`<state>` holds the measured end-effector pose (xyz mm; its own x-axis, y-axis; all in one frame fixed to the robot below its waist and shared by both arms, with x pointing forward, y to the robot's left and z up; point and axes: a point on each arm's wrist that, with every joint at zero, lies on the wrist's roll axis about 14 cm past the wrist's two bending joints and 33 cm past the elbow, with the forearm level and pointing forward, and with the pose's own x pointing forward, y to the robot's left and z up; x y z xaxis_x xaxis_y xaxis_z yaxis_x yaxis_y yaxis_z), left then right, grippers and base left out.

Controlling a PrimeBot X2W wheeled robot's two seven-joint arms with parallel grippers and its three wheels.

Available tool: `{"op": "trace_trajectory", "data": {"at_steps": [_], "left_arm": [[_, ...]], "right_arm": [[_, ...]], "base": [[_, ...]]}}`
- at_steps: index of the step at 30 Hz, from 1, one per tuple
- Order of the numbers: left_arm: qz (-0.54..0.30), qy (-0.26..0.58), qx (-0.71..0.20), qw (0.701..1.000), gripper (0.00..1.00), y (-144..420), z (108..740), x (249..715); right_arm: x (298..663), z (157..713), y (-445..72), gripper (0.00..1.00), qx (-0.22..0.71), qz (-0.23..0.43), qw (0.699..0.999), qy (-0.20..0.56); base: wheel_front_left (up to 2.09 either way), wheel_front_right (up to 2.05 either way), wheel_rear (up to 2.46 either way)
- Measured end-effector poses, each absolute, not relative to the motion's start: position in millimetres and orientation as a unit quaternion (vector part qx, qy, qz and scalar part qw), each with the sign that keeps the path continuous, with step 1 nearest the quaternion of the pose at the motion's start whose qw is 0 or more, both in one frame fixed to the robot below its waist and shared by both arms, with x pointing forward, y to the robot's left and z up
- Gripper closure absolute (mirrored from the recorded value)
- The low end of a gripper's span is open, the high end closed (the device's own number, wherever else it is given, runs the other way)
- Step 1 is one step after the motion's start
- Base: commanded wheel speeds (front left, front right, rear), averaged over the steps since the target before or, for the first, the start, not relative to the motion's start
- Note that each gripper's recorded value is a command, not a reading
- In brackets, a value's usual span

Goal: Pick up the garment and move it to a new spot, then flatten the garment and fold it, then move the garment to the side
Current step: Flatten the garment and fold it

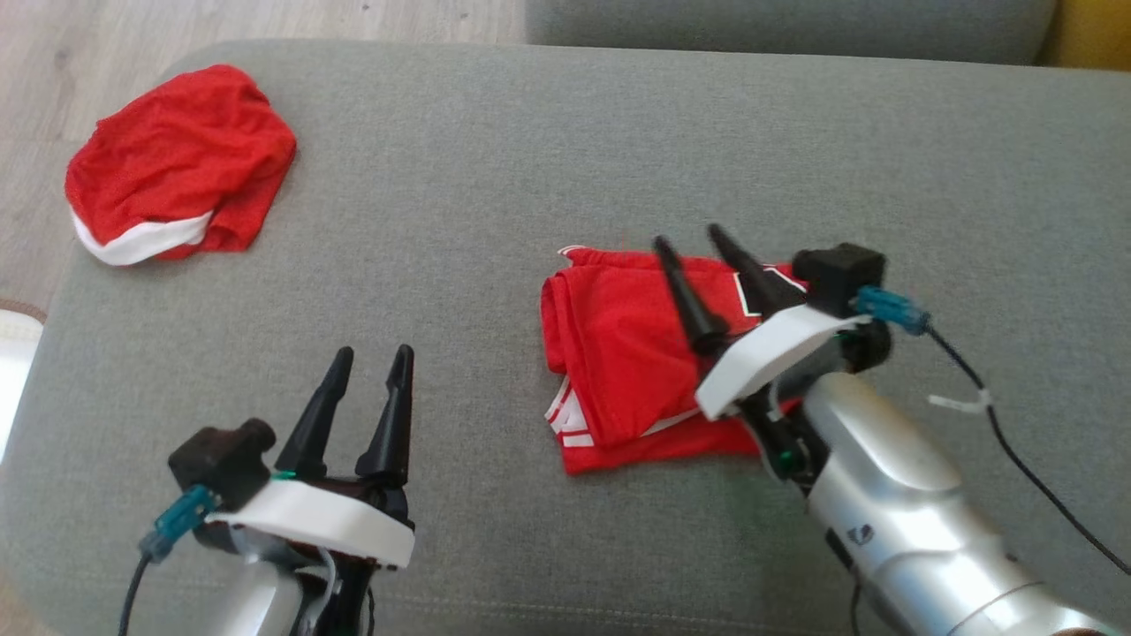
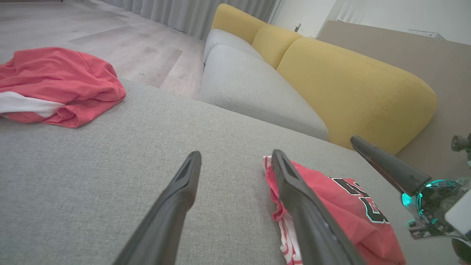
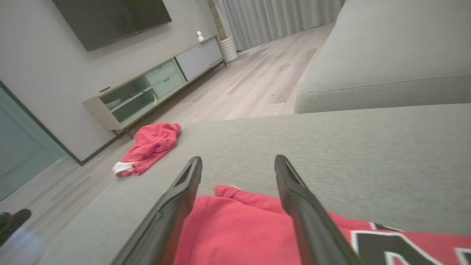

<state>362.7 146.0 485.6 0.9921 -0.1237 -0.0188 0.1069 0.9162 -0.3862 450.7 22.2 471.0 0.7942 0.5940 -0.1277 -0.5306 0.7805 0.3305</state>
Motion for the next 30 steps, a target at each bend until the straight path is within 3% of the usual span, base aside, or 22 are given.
{"op": "trace_trajectory", "data": {"at_steps": [11,30], "left_arm": [[-0.066,0.017,-0.198,0.978,0.0,142,489,367],[-0.088,0.006,-0.211,0.973,0.0,119,495,374]], "right_arm": [[465,465,-36,0.0,0.111,0.218,0.966,0.089],[421,456,-126,0.0,0.083,0.099,0.99,0.057]], "base": [[0.0,0.0,0.0],[0.0,0.0,0.0]]}}
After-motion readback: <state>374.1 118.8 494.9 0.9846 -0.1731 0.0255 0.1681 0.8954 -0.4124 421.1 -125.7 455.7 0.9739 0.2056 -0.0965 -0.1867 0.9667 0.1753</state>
